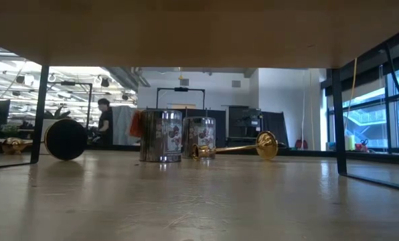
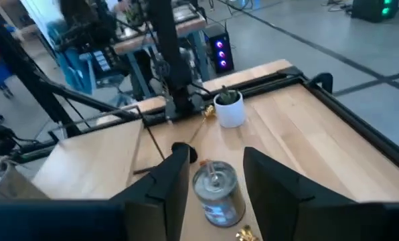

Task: Pick & Place candle stick holders
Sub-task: Put the top silver scented candle on the shelf

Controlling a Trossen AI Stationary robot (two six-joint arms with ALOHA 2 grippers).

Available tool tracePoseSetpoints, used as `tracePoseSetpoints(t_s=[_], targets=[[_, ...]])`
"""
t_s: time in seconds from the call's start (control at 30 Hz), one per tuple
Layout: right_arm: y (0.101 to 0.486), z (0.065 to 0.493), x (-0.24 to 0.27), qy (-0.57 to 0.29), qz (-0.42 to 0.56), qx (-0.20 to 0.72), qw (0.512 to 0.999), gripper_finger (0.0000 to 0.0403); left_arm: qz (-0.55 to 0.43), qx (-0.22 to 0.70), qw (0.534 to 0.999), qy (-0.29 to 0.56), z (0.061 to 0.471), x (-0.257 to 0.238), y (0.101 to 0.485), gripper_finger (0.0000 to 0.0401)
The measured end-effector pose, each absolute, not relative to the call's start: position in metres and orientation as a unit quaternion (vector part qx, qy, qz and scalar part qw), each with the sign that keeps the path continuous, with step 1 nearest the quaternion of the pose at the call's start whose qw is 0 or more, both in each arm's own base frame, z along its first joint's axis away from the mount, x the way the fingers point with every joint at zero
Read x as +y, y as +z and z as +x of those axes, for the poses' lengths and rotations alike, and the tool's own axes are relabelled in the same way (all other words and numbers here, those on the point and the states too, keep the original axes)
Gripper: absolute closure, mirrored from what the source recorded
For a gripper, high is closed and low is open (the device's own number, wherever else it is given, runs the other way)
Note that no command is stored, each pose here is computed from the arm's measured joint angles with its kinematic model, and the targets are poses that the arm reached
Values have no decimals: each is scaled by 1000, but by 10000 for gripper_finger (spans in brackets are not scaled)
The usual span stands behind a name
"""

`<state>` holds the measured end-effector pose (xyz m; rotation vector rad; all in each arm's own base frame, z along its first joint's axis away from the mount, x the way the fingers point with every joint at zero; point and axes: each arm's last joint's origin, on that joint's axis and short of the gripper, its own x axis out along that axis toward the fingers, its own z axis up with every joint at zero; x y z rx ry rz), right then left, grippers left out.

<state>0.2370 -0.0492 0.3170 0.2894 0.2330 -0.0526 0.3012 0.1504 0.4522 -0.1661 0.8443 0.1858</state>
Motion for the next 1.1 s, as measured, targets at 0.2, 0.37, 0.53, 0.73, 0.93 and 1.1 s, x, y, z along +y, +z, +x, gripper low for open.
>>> tracePoseSetpoints(t_s=[0.2, 0.37, 0.53, 0.73, 0.93, 1.1], targets=[[302, 227, -77, 75, 178, 15, 981, 259, -30, 405, 914, 19, 305, 146, 451, 217], [301, 222, -82, 112, 188, 0, 976, 259, 24, 429, 903, -9, 318, 139, 440, 217], [301, 221, -81, 147, 205, 12, 968, 259, 66, 455, 888, 12, 325, 133, 435, 215], [303, 218, -78, 205, 205, 22, 957, 259, 64, 565, 819, 75, 363, 131, 384, 197], [303, 214, -80, 234, 202, 29, 951, 259, 5, 598, 795, 105, 398, 133, 338, 165], [305, 211, -80, 263, 191, 32, 945, 259, -57, 601, 791, 98, 409, 135, 321, 160]])
